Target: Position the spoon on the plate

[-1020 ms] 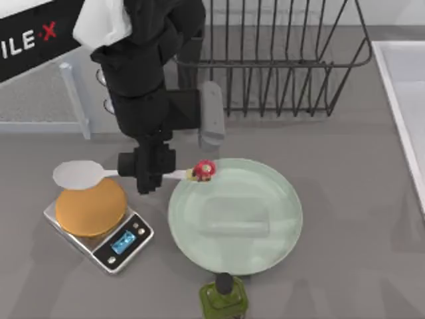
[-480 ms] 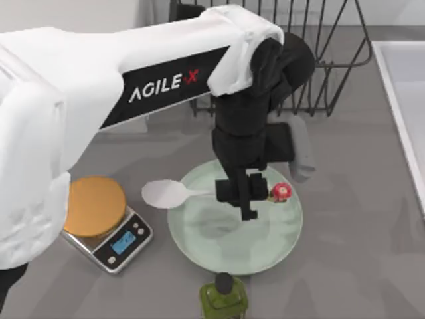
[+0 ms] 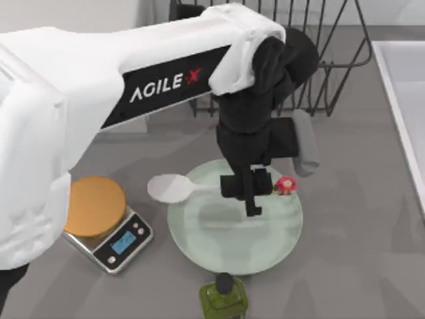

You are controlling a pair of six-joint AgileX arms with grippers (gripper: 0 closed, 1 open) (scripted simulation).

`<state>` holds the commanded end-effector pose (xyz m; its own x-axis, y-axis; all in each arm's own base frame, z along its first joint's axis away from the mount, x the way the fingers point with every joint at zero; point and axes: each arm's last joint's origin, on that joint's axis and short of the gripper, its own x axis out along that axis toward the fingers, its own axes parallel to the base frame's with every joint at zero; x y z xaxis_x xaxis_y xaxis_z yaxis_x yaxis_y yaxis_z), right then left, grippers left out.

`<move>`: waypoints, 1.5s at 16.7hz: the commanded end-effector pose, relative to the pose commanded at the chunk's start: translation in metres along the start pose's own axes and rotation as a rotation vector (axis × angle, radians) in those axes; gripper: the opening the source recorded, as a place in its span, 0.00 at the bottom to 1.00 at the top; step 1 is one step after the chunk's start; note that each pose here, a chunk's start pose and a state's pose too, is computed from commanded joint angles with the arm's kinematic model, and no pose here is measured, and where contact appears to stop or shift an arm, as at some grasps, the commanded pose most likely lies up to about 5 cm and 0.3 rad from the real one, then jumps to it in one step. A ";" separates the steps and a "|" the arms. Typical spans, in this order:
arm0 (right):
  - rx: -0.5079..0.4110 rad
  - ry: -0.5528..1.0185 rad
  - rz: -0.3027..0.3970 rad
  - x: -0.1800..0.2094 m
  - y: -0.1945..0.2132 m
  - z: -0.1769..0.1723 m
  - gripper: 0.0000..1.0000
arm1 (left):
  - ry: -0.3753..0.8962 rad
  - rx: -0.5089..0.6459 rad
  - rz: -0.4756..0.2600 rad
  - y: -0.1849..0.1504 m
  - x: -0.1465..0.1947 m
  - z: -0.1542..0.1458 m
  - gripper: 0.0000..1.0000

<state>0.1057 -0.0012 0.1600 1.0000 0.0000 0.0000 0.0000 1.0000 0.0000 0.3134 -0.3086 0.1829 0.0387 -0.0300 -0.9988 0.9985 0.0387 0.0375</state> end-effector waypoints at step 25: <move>0.000 0.000 0.000 0.000 0.000 0.000 1.00 | 0.015 0.001 -0.031 -0.004 0.044 -0.005 0.00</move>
<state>0.1057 -0.0012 0.1600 1.0000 0.0000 0.0000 0.0000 1.0000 0.0000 0.3111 -0.3049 0.1390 0.0071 -0.0164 -0.9998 0.9993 0.0371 0.0065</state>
